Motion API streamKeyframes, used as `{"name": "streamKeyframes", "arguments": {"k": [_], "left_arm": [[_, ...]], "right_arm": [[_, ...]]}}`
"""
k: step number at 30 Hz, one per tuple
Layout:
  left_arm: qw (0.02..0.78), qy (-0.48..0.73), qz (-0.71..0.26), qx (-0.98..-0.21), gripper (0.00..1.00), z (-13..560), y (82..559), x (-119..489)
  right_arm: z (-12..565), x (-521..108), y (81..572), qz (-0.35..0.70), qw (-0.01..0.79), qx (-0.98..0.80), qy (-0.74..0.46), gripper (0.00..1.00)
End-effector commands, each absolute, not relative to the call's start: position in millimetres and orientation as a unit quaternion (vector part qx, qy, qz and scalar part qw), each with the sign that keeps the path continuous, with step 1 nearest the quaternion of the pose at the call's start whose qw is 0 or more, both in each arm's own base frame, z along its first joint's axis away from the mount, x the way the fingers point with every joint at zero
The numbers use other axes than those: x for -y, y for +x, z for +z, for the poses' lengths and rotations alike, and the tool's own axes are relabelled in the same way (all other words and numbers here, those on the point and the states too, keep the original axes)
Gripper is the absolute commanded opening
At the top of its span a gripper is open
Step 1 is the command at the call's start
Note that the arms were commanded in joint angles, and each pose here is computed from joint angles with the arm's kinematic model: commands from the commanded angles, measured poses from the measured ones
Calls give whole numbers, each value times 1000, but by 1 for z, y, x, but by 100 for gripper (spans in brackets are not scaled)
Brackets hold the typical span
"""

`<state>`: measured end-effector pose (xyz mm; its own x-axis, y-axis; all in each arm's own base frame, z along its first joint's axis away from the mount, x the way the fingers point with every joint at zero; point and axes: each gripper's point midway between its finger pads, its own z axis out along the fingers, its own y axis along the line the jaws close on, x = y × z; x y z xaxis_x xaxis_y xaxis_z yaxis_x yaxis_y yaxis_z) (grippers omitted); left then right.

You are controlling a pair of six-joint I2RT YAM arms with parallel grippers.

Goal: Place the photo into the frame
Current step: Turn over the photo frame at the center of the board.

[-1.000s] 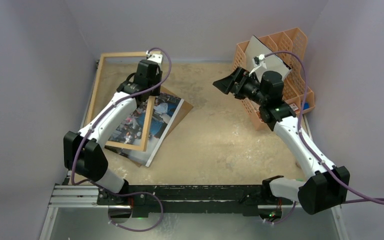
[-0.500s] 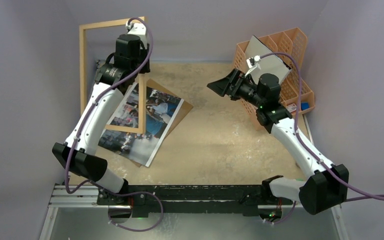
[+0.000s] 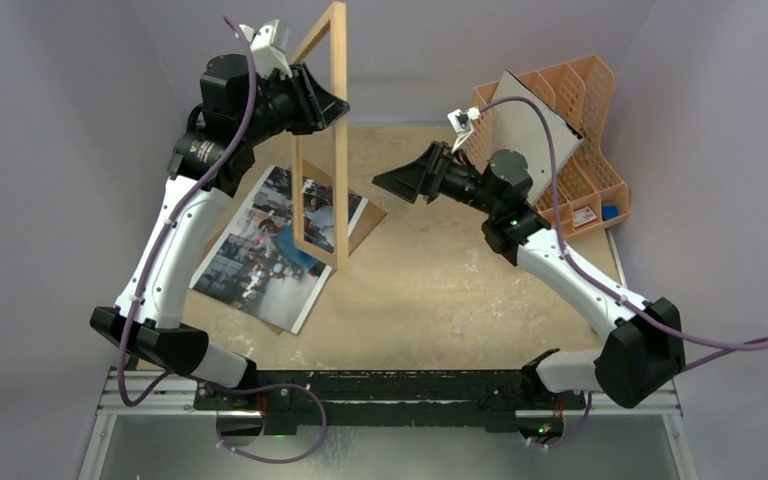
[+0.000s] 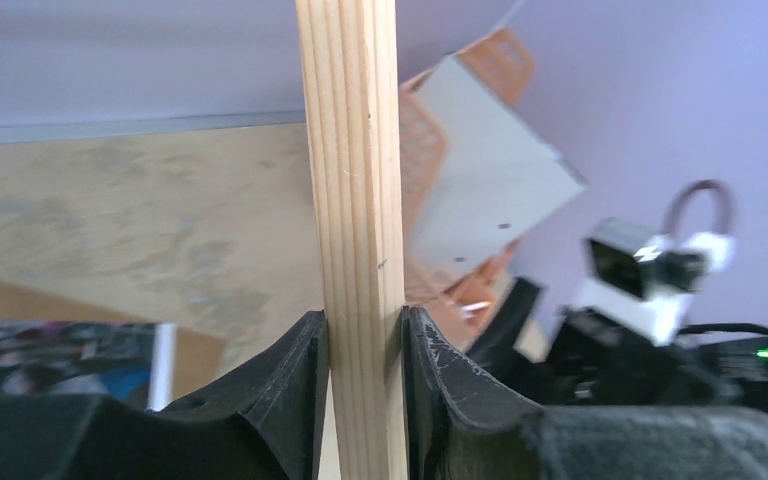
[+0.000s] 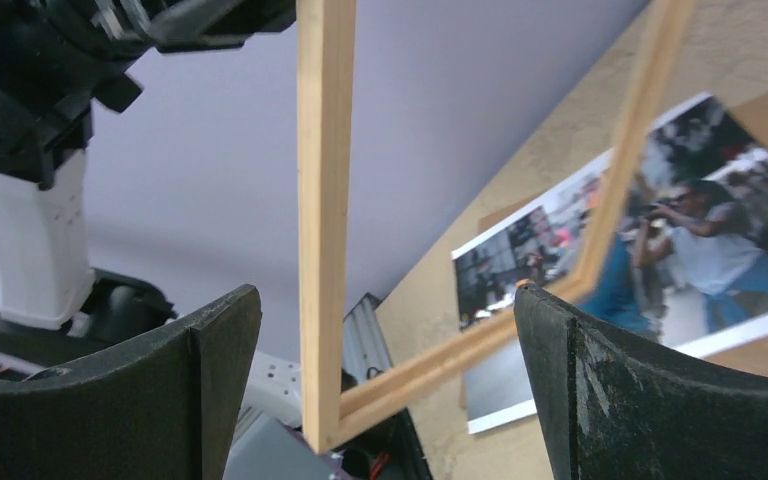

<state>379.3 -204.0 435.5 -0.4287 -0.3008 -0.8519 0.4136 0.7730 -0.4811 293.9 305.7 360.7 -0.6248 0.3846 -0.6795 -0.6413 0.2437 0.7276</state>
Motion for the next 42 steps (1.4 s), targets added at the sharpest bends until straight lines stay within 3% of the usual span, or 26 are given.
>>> {"name": "streamKeyframes", "arguments": {"k": [1, 6, 15, 24, 30, 33, 39, 42], "left_arm": [[559, 62, -499, -659, 0, 529, 343, 236], [521, 67, -582, -621, 0, 540, 333, 253], [485, 70, -641, -591, 0, 539, 329, 265], [472, 53, -655, -587, 0, 529, 328, 265], [479, 33, -638, -603, 0, 512, 336, 261], [475, 27, -637, -607, 0, 507, 337, 261], [472, 14, -635, -611, 0, 501, 338, 259], [470, 9, -634, -614, 0, 498, 338, 259]], "right_arm": [[413, -323, 272, 662, 430, -596, -144, 99], [428, -330, 259, 692, 417, -566, -163, 99], [440, -328, 254, 717, 405, -550, -141, 97], [434, -339, 270, 724, 379, -568, -103, 81], [444, -343, 268, 730, 385, -554, -107, 91], [444, -346, 271, 731, 382, -556, -102, 90], [434, -357, 285, 728, 365, -575, -79, 78], [431, -361, 290, 726, 361, -581, -71, 66]]}}
